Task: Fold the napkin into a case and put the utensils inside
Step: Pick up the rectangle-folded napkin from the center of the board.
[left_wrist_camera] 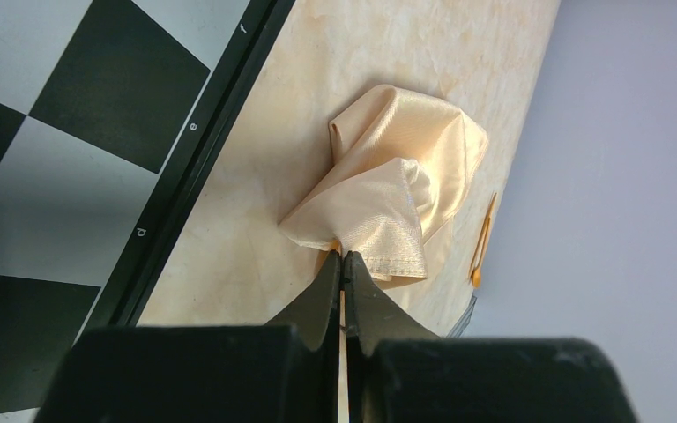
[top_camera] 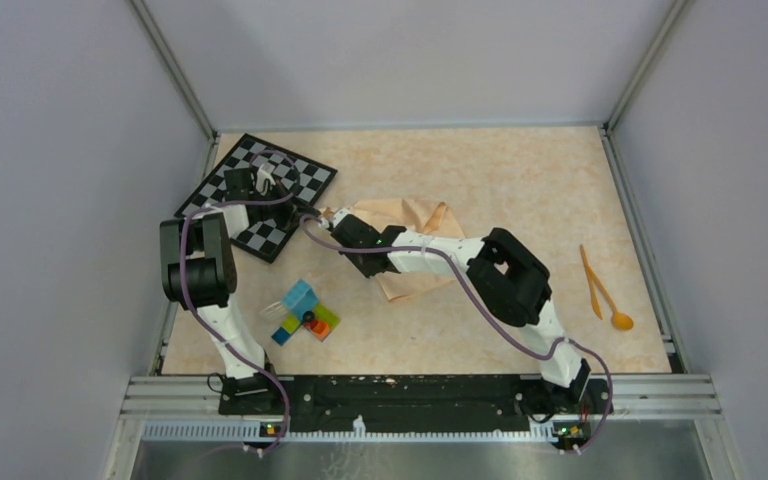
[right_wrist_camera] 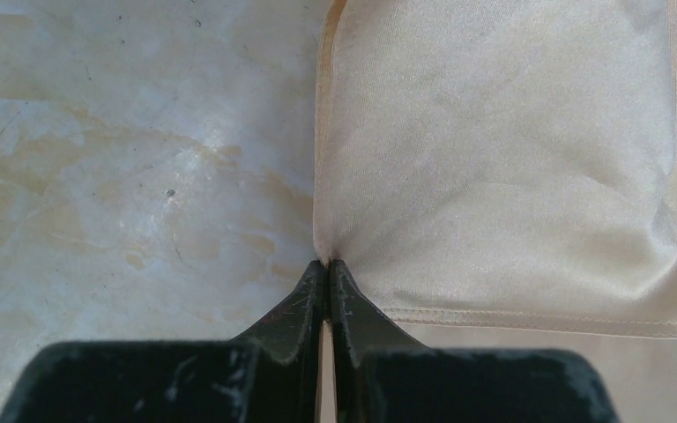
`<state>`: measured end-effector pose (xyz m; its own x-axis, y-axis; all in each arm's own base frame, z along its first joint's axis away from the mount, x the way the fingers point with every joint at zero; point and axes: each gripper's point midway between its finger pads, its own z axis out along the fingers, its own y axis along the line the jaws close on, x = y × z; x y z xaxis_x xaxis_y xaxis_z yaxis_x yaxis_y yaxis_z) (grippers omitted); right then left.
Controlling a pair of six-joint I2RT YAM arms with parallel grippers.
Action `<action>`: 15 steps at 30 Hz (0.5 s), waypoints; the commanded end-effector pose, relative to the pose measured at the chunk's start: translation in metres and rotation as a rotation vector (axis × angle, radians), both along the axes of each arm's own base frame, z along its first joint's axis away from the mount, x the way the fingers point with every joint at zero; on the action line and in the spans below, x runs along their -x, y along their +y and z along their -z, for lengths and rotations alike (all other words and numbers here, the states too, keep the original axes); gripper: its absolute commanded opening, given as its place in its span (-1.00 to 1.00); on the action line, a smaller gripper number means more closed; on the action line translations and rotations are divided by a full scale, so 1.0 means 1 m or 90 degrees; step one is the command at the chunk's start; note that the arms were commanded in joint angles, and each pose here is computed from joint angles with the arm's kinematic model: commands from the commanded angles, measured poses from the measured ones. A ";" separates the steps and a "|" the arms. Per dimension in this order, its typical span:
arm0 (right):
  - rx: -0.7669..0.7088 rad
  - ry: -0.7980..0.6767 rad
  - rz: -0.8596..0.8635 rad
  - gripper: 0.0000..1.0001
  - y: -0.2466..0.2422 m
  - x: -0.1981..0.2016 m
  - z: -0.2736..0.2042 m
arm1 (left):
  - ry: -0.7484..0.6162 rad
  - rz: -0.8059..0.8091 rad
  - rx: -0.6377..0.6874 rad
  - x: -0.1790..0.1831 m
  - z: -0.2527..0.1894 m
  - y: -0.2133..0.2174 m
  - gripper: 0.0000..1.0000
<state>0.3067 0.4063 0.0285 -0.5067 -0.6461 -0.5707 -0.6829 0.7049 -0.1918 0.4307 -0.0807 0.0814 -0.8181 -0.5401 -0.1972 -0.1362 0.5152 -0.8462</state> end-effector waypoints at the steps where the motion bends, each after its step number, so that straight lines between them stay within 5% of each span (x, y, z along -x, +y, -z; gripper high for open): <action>1: -0.036 -0.048 0.003 -1.00 0.013 -0.010 -0.040 | -0.065 0.009 -0.006 -0.012 -0.023 0.003 -1.00; 15: -0.140 0.010 0.000 -1.00 0.013 -0.008 -0.069 | -0.074 0.017 -0.002 -0.011 -0.028 0.002 -1.00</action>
